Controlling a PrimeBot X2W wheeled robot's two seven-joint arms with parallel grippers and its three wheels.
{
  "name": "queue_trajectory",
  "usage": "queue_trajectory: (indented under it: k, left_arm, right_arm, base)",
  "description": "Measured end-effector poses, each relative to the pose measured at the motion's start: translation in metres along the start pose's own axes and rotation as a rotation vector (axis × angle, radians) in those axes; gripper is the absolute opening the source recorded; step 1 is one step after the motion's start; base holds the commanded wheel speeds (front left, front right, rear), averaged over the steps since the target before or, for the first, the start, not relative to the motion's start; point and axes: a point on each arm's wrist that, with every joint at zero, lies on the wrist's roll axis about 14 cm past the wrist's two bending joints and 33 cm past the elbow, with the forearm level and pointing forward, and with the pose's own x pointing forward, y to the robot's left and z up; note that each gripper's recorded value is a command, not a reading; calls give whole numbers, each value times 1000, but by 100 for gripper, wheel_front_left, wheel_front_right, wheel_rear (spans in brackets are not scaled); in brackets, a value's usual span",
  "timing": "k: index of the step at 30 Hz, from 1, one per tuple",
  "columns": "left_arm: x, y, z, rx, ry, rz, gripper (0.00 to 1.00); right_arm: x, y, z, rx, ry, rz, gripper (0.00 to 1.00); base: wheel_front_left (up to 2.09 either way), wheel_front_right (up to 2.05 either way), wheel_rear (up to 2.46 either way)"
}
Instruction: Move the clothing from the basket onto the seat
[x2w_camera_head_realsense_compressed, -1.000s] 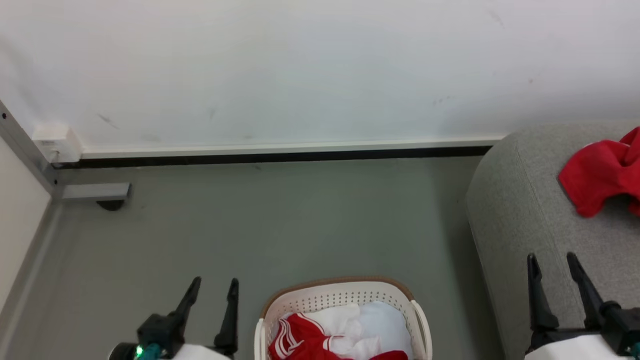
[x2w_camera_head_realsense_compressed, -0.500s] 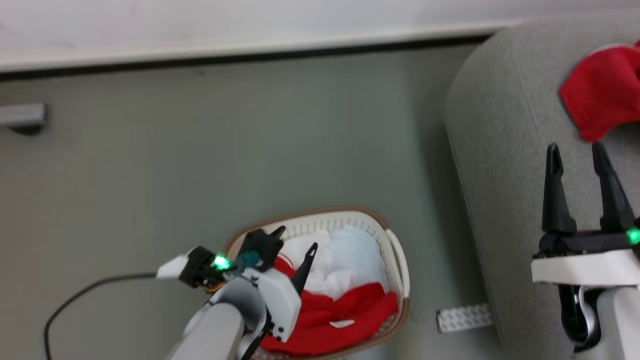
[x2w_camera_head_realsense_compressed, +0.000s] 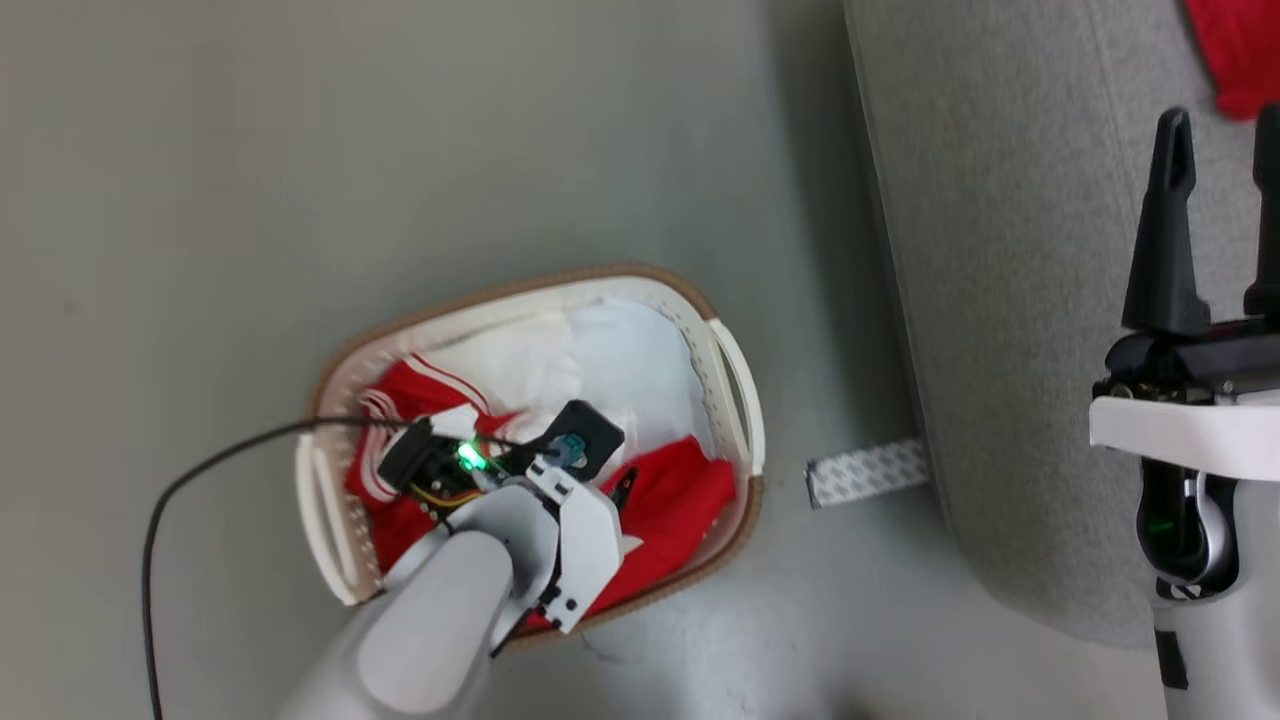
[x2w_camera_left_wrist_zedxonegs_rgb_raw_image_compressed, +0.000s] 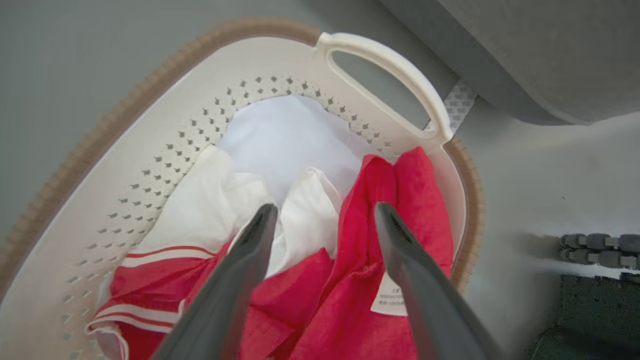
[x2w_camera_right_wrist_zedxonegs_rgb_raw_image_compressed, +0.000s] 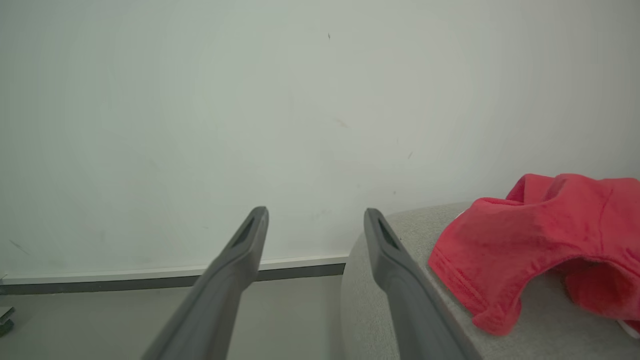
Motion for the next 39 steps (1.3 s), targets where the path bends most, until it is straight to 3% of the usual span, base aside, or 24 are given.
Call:
queue_trajectory:
  k: [16, 32, 33, 35, 39]
  left_arm:
    - [58, -17, -57, 30, 146, -142, 100]
    - [86, -8, -91, 27, 206, -178, 100]
    - [87, -8, -93, 27, 211, -183, 91]
    - [89, -11, -96, 27, 214, -196, 0]
    - [90, -18, -92, 13, 202, -222, 0]
  right_arm:
    - [6, -29, -42, -16, 78, -59, 100]
    - [10, -34, -81, -19, 147, -62, 100]
    - [11, -34, -83, -21, 149, -61, 100]
    - [12, -35, -86, -24, 152, -60, 100]
    - [12, -35, -89, -24, 158, -60, 100]
  base:
    - [0, 0, 0]
    - [0, 0, 0]
    - [0, 0, 0]
    - [0, 0, 0]
    - [0, 0, 0]
